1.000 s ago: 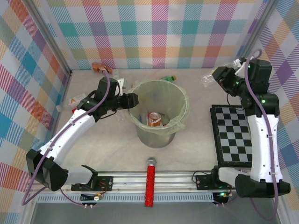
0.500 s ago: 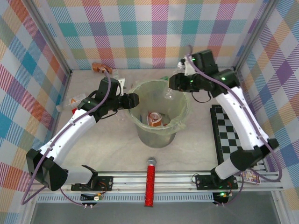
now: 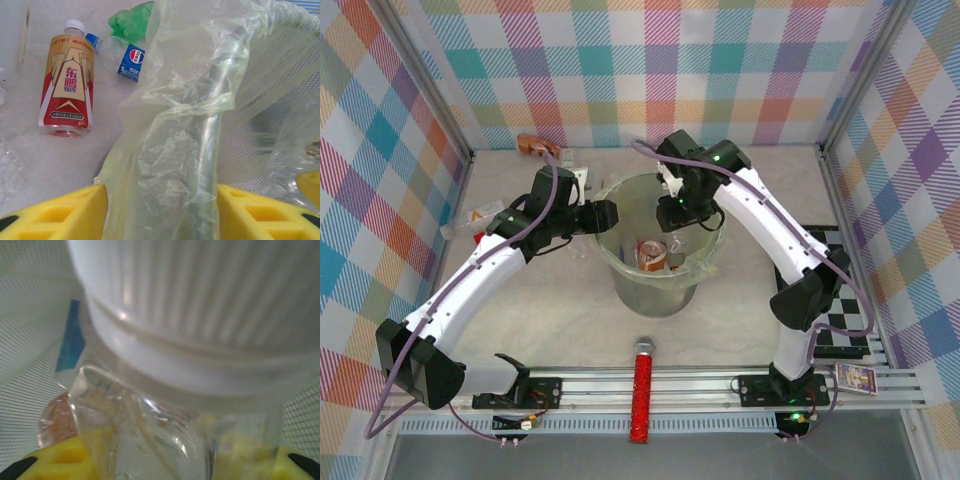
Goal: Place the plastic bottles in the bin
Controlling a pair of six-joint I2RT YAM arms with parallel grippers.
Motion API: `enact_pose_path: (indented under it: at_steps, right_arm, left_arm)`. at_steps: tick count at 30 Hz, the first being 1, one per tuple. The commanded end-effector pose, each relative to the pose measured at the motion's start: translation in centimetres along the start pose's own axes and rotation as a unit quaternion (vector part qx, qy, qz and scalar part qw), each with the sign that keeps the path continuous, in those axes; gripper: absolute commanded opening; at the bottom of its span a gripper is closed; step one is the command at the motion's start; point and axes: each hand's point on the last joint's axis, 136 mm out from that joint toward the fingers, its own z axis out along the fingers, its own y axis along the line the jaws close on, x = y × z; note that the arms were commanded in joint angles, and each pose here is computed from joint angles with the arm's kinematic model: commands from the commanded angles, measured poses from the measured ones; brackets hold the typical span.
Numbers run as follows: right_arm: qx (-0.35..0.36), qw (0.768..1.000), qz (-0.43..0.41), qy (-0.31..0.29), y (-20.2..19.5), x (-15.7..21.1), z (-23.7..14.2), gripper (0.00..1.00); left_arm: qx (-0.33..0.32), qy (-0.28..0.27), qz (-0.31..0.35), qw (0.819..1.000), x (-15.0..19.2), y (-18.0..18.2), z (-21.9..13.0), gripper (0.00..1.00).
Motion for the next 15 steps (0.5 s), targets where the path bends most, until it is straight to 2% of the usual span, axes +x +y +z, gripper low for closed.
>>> enact_pose_path:
  at_steps: [1,9,15]
  right_arm:
    - [0.020,0.999,-0.010,0.045,-0.4,1.7,1.4,0.48]
    - [0.015,0.997,-0.006,0.078,-0.1,2.3,4.4,0.62]
    - [0.008,0.999,-0.007,0.051,0.2,1.5,2.8,0.76]
  left_arm:
    - [-0.005,0.020,0.012,1.000,1.1,-0.1,0.3,0.56]
    - [-0.008,0.022,0.010,1.000,1.2,0.1,0.4,0.56]
    - [-0.007,0.022,0.013,1.000,1.2,0.0,0.3,0.56]
